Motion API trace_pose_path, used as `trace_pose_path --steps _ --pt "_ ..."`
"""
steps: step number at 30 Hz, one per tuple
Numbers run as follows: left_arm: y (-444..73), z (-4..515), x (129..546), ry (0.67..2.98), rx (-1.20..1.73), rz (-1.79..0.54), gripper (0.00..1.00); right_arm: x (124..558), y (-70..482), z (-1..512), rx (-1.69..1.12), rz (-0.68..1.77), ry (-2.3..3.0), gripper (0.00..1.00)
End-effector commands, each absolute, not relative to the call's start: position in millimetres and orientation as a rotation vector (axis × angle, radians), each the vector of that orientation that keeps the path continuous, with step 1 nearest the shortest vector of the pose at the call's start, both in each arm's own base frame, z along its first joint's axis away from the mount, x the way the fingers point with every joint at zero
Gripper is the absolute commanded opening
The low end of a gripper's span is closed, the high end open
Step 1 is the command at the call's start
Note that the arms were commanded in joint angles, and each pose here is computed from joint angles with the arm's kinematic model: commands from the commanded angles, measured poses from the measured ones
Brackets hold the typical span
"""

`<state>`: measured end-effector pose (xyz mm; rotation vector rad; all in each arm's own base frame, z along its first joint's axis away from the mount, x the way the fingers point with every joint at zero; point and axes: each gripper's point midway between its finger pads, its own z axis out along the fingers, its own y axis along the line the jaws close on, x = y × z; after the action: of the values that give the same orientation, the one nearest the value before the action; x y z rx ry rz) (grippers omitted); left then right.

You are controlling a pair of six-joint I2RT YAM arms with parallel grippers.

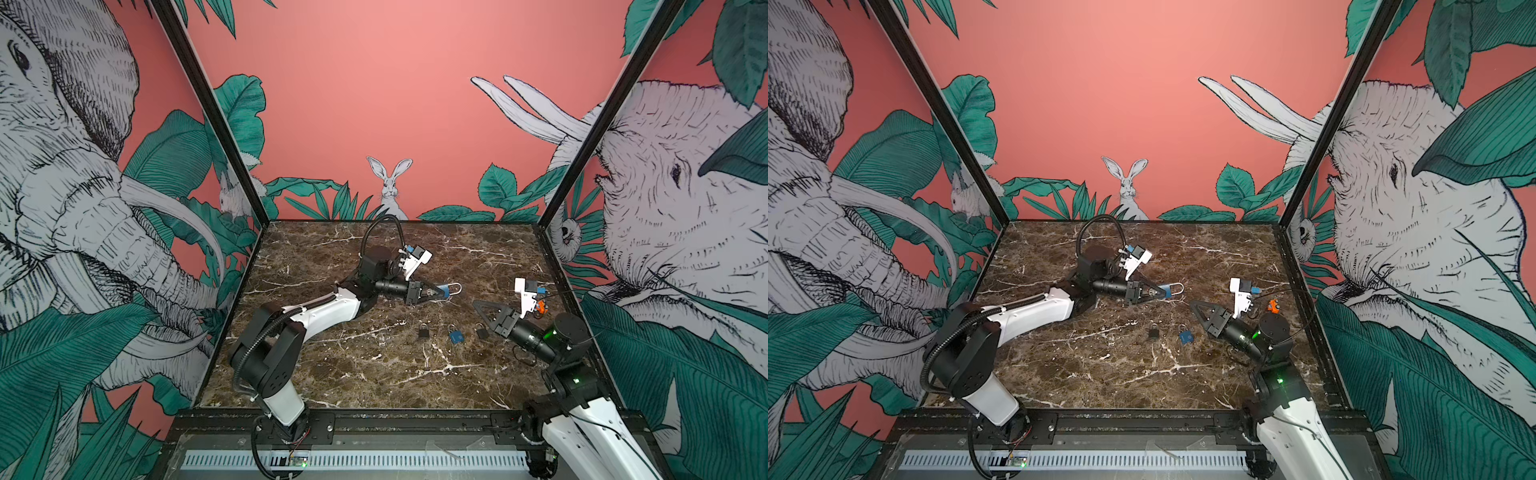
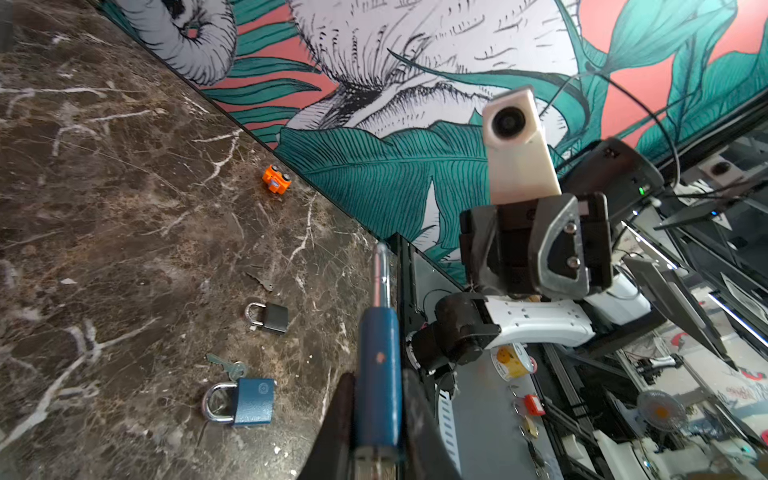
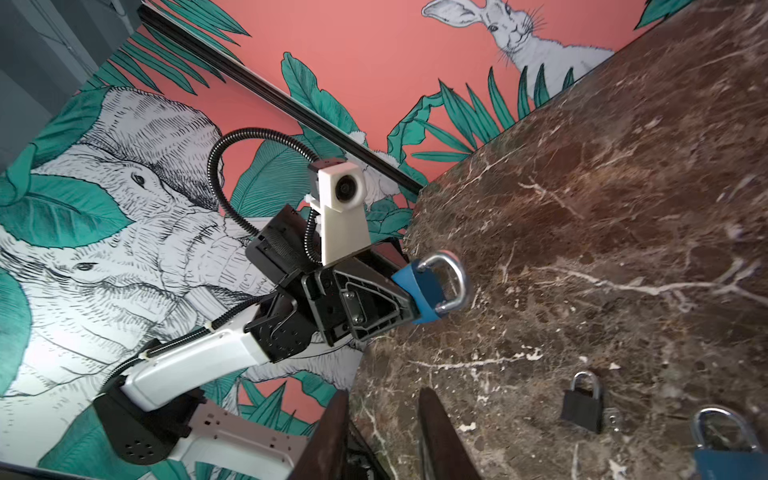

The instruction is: Lock with the key

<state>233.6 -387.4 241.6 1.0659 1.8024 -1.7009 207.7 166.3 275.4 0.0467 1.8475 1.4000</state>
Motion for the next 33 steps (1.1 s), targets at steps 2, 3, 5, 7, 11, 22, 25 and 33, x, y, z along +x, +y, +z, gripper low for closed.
trace_pose_path --steps 2,3,5,7,11,22,25,33 --pt "-375.7 265.0 190.3 1.662 1.311 -1.795 0.00 192.0 170.7 276.8 -0.161 1.303 1.912 0.25" --pt "-374.0 266.2 186.5 1.650 1.332 -1.809 0.00 190.0 169.4 277.5 -0.187 1.270 1.923 0.25" --pt "-369.9 268.7 179.6 1.632 1.371 -1.819 0.00 185.3 167.4 279.9 -0.237 1.218 1.939 0.26" --pt "-365.3 271.1 172.5 1.616 1.410 -1.824 0.00 180.0 166.5 283.9 -0.283 1.189 1.940 0.27" --pt "-359.7 275.6 165.5 1.581 1.446 -1.804 0.00 169.2 165.5 282.3 -0.375 1.138 1.965 0.27" --pt "-355.5 283.2 157.9 1.531 1.476 -1.836 0.00 160.0 180.5 285.5 -0.458 1.296 1.844 0.27" --pt "-356.4 283.7 159.3 1.535 1.472 -1.832 0.00 159.5 183.0 283.5 -0.472 1.323 1.843 0.27" --pt "-364.8 278.9 170.2 1.576 1.416 -1.832 0.00 161.4 181.0 280.7 -0.460 1.298 1.842 0.27"
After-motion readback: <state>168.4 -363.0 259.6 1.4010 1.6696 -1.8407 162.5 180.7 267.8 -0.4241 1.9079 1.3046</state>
